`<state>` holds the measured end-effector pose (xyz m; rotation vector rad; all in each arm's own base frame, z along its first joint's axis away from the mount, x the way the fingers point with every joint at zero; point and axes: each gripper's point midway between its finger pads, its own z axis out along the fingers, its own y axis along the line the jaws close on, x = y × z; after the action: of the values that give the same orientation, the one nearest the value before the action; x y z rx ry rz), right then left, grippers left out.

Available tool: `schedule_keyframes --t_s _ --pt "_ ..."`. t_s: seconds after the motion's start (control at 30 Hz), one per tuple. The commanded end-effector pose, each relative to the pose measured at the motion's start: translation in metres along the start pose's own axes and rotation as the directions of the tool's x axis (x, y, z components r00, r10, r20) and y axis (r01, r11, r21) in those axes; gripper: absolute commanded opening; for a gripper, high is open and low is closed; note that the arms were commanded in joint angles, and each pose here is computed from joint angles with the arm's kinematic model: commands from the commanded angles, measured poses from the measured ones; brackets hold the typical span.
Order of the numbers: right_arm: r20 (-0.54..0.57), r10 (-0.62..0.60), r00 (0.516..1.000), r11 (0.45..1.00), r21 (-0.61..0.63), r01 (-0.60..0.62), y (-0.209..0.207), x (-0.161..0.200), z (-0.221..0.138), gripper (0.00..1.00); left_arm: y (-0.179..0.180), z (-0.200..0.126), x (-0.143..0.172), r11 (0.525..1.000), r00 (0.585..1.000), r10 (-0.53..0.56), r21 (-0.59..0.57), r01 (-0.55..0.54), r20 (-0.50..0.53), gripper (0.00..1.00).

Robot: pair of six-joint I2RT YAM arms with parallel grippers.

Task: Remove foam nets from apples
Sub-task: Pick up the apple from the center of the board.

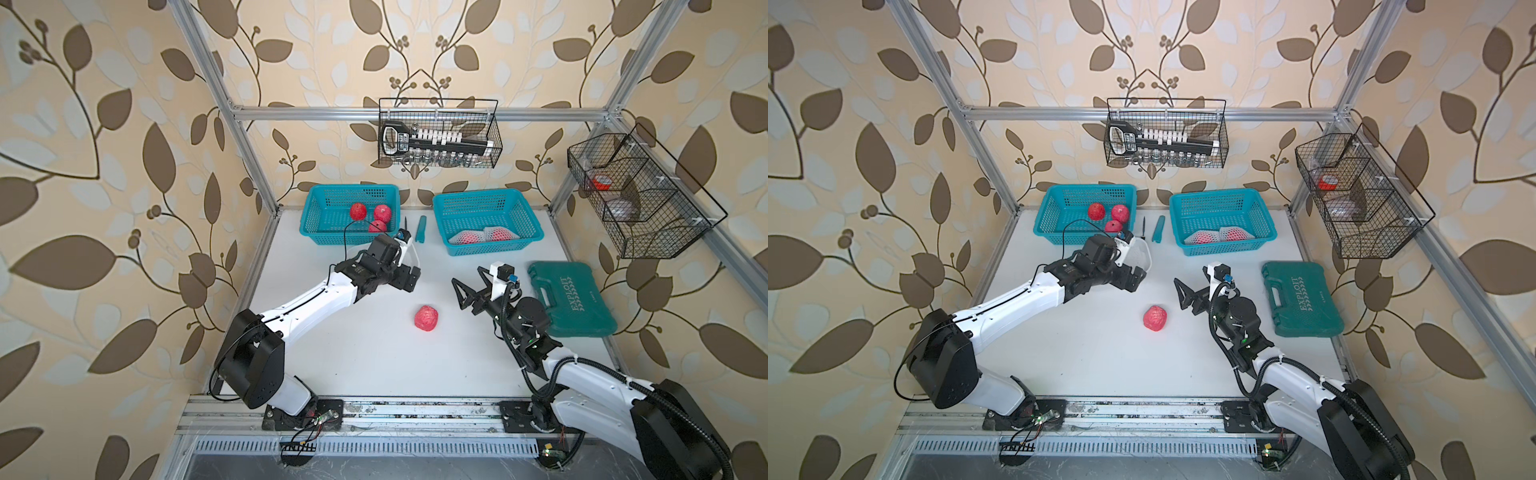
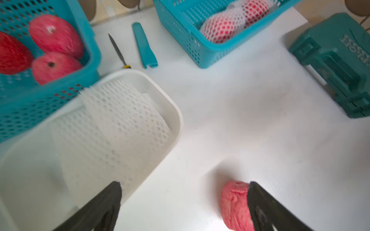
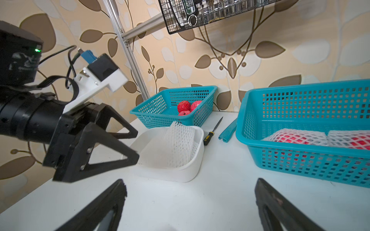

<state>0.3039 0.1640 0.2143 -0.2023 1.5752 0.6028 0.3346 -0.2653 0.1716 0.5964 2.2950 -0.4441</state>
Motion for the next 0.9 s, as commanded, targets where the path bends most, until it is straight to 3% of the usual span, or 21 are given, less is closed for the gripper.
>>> schedule_keyframes --t_s 0.0,0.13,0.27,0.37,0.67,0.77,0.87 --pt "-0.063 -0.044 0.997 0.999 0.014 0.045 -0.002 0.021 -0.009 1.00 -0.023 0.001 0.027 0.998 0.997 -0.018 0.060 0.022 -0.073 0.99" --pt "-0.108 -0.020 0.994 1.000 0.017 0.022 -0.005 0.043 -0.033 0.99 -0.045 0.013 0.042 0.995 0.989 0.023 0.104 -0.008 -0.145 0.99" --pt "0.044 -0.072 0.996 0.997 -0.019 0.073 0.003 0.017 -0.052 1.00 -0.070 0.026 0.062 0.986 0.978 0.070 0.160 -0.038 -0.197 0.99" --pt "0.062 -0.117 0.991 0.993 0.010 0.116 -0.001 0.010 -0.055 1.00 -0.078 0.037 0.079 0.986 0.966 0.084 0.159 -0.045 -0.246 0.99" --pt "0.029 -0.145 0.989 0.956 -0.255 0.148 0.045 0.018 -0.049 0.99 -0.084 0.067 0.108 0.986 0.944 0.108 0.152 -0.062 -0.312 0.98" --pt "-0.003 -0.140 0.990 0.940 -0.315 0.132 0.055 0.023 -0.043 1.00 -0.082 0.073 0.111 0.988 0.942 0.107 0.139 -0.065 -0.318 0.91" --pt "-0.005 -0.140 0.990 0.945 -0.299 0.132 0.053 0.023 -0.040 0.99 -0.078 0.076 0.114 0.990 0.943 0.106 0.123 -0.071 -0.315 0.79"
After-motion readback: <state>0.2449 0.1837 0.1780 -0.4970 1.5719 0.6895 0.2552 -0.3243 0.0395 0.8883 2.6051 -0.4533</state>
